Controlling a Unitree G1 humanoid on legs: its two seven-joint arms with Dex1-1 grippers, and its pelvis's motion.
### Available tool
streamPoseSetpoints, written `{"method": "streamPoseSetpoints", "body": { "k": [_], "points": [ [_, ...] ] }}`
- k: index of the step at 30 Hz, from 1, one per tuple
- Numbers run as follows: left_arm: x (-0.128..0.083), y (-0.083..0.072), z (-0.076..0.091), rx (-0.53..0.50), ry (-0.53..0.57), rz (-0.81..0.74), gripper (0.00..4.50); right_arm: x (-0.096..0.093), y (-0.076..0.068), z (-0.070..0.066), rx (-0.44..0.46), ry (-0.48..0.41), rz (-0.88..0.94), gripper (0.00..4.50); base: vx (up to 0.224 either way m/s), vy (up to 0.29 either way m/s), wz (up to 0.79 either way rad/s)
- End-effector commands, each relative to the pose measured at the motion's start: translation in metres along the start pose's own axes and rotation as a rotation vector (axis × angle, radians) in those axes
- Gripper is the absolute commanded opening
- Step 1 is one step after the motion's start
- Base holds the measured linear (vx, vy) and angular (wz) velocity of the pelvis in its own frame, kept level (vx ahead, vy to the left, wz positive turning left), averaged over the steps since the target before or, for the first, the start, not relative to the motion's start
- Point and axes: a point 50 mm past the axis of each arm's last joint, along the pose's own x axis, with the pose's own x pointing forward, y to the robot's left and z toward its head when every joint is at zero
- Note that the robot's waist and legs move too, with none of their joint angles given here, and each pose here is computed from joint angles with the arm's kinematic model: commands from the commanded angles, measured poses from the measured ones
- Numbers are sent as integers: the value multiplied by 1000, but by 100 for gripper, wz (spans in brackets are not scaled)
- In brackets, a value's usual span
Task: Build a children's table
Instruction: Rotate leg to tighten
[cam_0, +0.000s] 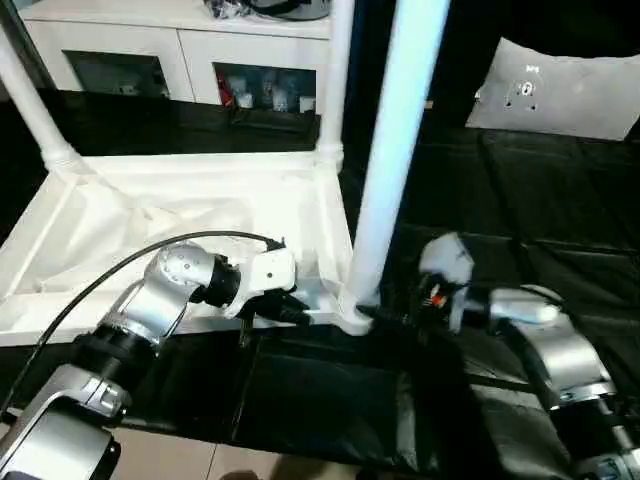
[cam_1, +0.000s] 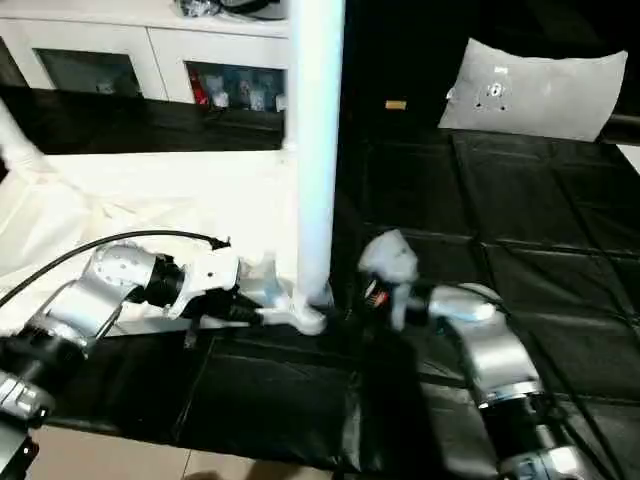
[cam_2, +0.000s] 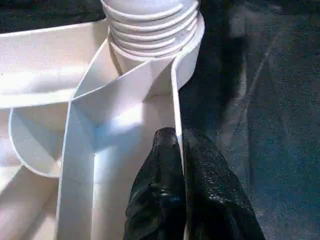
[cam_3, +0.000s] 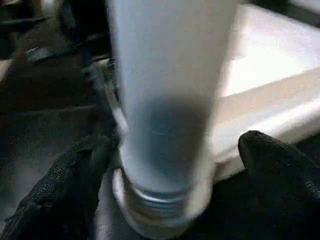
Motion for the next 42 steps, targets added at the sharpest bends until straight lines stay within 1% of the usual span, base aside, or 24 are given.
{"method": "streamPoseSetpoints", "body": {
  "k": [1,6,7,9,10,13,15,23,29,31,32,33,34,35,36,37,38,39,40,42],
  "points": [
    [1,2,14,87,-19,-55,0,3,0,2,-36,19,45,446,0,0,0],
    [3,1,14,94,-22,-68,0,7,-4,1,-19,21,47,446,0,0,0],
    [3,1,14,95,-22,-70,0,8,-5,1,-12,19,45,429,0,0,0],
    [4,1,14,94,-25,-74,0,9,-6,1,-9,23,45,429,0,0,0],
    [4,1,14,93,-25,-76,0,9,-6,0,10,26,52,401,0,0,0],
    [4,0,13,90,-28,-78,0,9,-6,-1,24,28,58,389,0,0,0],
    [3,0,12,88,-28,-82,0,10,-7,-3,35,29,73,362,0,0,0],
    [2,-1,11,82,-32,-89,0,12,-6,-3,50,17,88,296,0,0,0],
    [3,-2,10,65,-39,-94,0,12,-3,-4,67,4,104,279,0,0,0],
    [7,-1,12,39,-63,-62,0,14,2,-7,104,-2,103,278,0,0,0],
    [7,-1,13,37,-64,-61,0,14,2,-7,105,-3,103,278,0,0,0],
    [11,-1,15,12,-90,-30,0,17,7,-10,147,0,90,277,0,0,0],
    [14,0,17,-5,-104,0,0,20,10,-12,165,3,69,277,0,0,0],
    [21,1,20,-43,-119,58,0,29,12,-14,212,-8,-12,277,0,0,0],
    [23,1,20,-52,-120,74,0,32,12,-15,227,-11,-37,277,0,0,0],
    [28,3,21,-79,-124,124,0,40,11,-16,263,-29,-118,277,0,0,0],
    [33,3,23,-104,-139,158,0,47,10,-15,278,-53,-183,277,0,0,0],
    [37,4,25,-124,-140,198,0,54,10,-13,314,-75,-232,277,0,0,0],
    [38,4,25,-126,-141,203,0,55,11,-13,320,-78,-239,277,0,0,0],
    [46,5,29,-169,-141,272,0,67,12,-10,370,-102,-324,277,0,0,0]
  ]
}}
